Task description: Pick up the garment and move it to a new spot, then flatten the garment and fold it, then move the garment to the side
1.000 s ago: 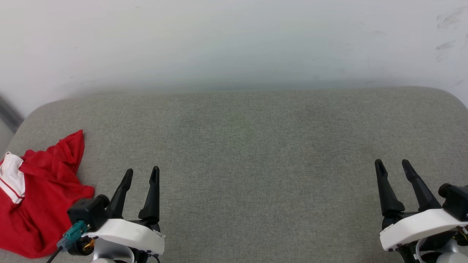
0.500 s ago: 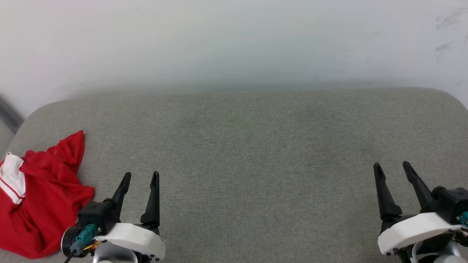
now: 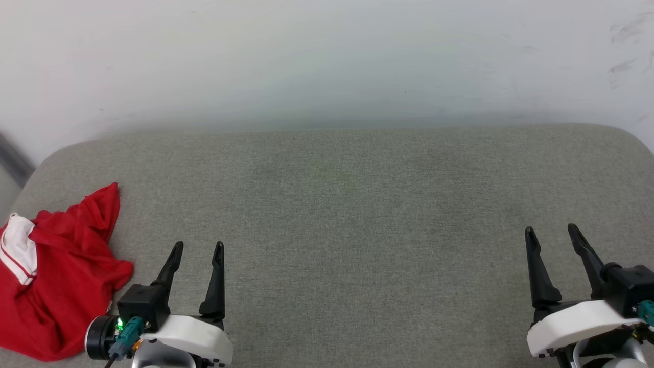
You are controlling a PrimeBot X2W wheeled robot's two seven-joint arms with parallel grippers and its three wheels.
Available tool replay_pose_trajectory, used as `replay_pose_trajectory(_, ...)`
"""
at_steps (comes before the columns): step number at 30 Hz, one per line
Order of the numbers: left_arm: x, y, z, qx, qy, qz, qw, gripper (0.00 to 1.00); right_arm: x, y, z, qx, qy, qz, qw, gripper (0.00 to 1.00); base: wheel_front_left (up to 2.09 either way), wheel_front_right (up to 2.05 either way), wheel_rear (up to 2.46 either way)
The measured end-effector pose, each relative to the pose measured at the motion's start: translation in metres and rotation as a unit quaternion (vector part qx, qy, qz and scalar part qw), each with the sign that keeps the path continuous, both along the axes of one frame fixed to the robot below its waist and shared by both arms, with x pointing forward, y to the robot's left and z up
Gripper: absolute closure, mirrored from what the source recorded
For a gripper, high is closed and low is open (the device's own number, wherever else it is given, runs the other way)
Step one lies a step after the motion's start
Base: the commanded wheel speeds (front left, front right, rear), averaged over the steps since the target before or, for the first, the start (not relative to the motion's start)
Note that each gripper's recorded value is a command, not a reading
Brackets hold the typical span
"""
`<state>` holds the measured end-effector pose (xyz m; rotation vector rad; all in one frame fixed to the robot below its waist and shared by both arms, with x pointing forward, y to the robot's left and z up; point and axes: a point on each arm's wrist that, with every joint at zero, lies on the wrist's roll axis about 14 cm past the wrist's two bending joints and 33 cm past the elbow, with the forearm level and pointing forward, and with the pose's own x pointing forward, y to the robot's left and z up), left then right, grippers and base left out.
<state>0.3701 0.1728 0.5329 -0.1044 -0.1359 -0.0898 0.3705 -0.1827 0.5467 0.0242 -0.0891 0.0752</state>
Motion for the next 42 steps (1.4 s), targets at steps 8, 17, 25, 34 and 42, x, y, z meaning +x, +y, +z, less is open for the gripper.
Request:
replay_pose_trajectory(8, -0.001, -0.001, 0.001, 0.02, -0.006, -0.001, 1.0, 0.0, 0.0, -0.001, 0.002, -0.012, -0.007, -0.005, 1.0, 0.0, 0.0, 0.0, 0.0)
replay_pose_trajectory(17, -0.003, 0.0, 0.003, 0.045, -0.017, 0.001, 0.999, 0.0, 0.002, 0.0, 0.005, -0.034, -0.015, -0.006, 0.999, 0.0, 0.0, 0.0, 0.0)
replay_pose_trajectory(25, -0.009, 0.011, 0.007, 0.042, -0.023, 0.019, 0.999, 0.0, 0.008, 0.015, 0.008, -0.03, -0.021, 0.016, 0.999, 0.0, 0.0, 0.0, 0.0)
replay_pose_trajectory(34, -0.031, 0.049, 0.01, 0.036, -0.027, 0.081, 0.996, 0.0, 0.02, 0.066, 0.012, -0.021, -0.027, 0.089, 0.995, 0.0, 0.0, 0.0, 0.0)
replay_pose_trajectory(42, -0.069, 0.102, 0.01, 0.031, -0.026, 0.168, 0.985, 0.0, 0.024, 0.132, 0.013, -0.016, -0.028, 0.182, 0.983, 0.0, 0.0, 0.0, 0.0)
